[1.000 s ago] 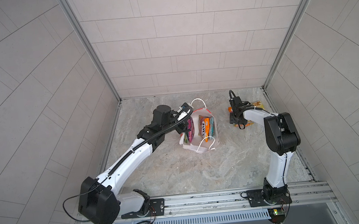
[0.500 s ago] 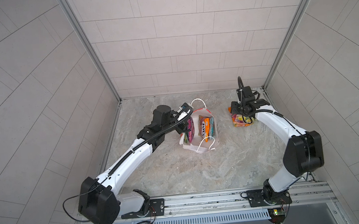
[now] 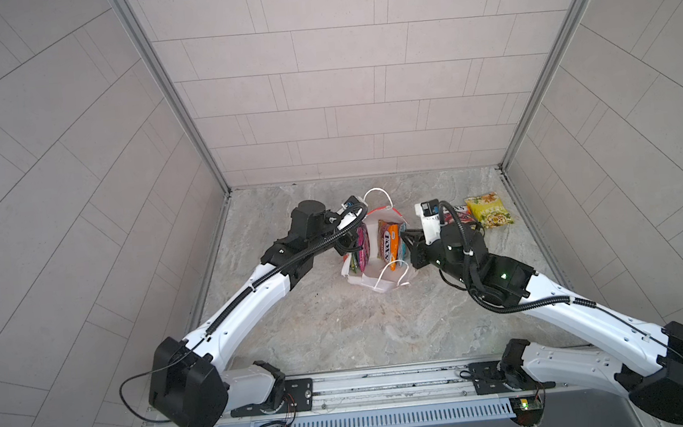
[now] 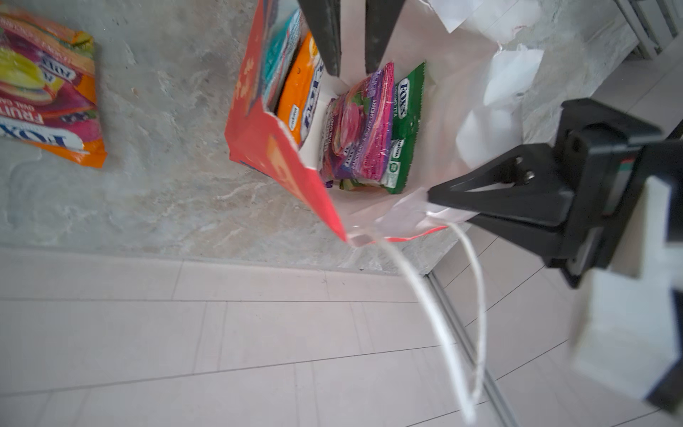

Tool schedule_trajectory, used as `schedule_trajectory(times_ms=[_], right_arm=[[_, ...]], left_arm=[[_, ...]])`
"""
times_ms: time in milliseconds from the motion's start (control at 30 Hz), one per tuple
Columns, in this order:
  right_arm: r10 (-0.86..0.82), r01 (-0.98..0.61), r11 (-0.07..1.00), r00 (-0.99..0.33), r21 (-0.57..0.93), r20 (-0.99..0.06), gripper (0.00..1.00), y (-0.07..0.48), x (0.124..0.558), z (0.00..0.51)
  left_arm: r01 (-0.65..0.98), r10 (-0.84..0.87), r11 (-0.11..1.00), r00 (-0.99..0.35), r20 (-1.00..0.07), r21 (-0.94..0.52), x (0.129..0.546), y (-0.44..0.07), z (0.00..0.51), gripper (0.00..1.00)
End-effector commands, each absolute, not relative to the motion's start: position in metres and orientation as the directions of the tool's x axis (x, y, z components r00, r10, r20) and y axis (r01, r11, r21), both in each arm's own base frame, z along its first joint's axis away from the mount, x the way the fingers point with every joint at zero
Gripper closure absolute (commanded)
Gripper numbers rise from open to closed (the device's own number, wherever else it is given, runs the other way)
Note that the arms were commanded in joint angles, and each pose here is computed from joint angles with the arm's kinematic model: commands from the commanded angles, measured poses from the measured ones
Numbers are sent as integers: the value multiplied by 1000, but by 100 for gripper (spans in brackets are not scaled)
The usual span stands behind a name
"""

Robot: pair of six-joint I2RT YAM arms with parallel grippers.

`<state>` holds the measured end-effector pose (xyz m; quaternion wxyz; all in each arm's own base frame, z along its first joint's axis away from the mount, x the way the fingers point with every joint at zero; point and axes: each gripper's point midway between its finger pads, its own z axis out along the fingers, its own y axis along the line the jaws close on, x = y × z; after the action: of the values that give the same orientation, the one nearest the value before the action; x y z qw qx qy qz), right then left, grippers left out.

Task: Take the snacks out of the paper bag
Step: 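Open the right gripper and swing it back over the bag opening, then reach the right gripper down into the bag toward the pink-purple packet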

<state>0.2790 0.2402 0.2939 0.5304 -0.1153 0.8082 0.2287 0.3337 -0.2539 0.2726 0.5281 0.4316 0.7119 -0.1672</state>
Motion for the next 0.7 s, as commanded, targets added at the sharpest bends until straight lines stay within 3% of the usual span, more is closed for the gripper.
schedule_trajectory(times_ms=[0, 200, 667], right_arm=[[16, -460, 868, -354, 189, -935, 90, 261, 279, 301], [-57, -526, 836, -368, 157, -928, 92, 304, 280, 284], [-76, -420, 891, -513, 173, -855, 92, 321, 307, 193]], left_arm=[[801, 428, 563, -71, -901, 204, 332, -257, 276, 100], [798, 427, 566, -70, -902, 206, 330, -256, 277, 100], [791, 426, 572, -60, -903, 217, 328, -253, 281, 100]])
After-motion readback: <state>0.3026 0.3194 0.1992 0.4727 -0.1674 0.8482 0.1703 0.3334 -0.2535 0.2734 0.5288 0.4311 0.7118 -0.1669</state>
